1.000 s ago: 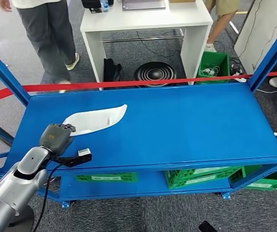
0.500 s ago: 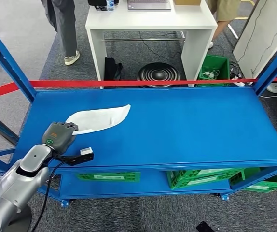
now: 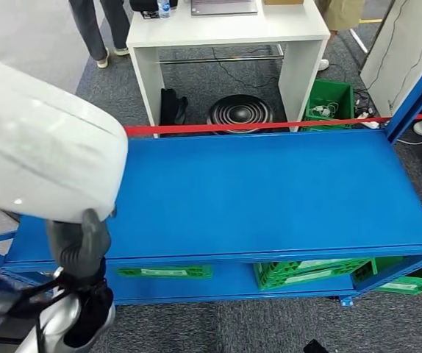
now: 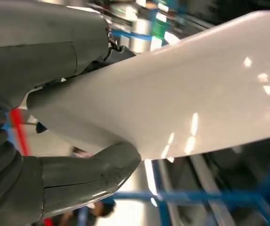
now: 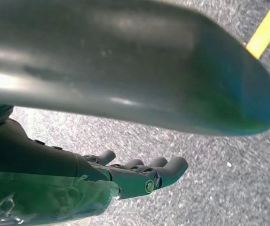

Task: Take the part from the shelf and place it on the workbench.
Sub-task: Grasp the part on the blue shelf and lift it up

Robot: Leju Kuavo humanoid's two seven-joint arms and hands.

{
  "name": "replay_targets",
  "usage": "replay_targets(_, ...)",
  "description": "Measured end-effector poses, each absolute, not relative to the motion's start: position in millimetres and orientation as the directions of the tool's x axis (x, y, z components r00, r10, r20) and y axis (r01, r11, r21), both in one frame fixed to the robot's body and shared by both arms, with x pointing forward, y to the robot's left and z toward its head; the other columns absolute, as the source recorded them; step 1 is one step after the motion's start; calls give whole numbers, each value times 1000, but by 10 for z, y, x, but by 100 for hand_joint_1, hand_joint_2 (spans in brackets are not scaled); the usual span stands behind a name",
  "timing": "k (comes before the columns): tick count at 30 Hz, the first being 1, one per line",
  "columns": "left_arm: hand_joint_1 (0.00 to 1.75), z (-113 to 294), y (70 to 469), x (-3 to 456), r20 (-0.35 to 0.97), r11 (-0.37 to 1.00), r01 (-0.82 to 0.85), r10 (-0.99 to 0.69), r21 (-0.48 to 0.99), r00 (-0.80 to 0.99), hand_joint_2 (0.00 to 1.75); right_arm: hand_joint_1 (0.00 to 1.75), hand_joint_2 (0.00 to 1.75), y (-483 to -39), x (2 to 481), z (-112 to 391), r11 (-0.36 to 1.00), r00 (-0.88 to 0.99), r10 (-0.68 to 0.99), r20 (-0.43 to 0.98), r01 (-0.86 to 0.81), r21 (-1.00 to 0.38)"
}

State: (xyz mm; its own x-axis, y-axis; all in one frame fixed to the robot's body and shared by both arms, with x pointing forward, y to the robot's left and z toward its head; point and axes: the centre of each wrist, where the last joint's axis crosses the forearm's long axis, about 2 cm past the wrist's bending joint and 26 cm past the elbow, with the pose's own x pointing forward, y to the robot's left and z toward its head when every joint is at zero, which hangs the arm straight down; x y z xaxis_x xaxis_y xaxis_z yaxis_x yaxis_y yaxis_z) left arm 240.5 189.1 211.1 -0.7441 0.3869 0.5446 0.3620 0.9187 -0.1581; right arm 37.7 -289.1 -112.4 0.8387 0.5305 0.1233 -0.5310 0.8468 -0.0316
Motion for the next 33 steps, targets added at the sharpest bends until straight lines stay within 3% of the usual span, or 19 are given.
replay_targets(5,175,2313,1839,2273,430,945,314,246,94,-869,175,0,0,-2894,392,-1122,846,837,532,125,-532,-35)
replay_targets(18,175,2357,1861,2224,400,963,252,196,94,-896,175,0,0,-2894,379,-1123,848,839,528,131,-530,-27)
replay_targets(33,175,2306,1749,2118,426,929,356,283,100,-859,175,0,0,-3025,386,-1122,868,866,497,51,-496,-35)
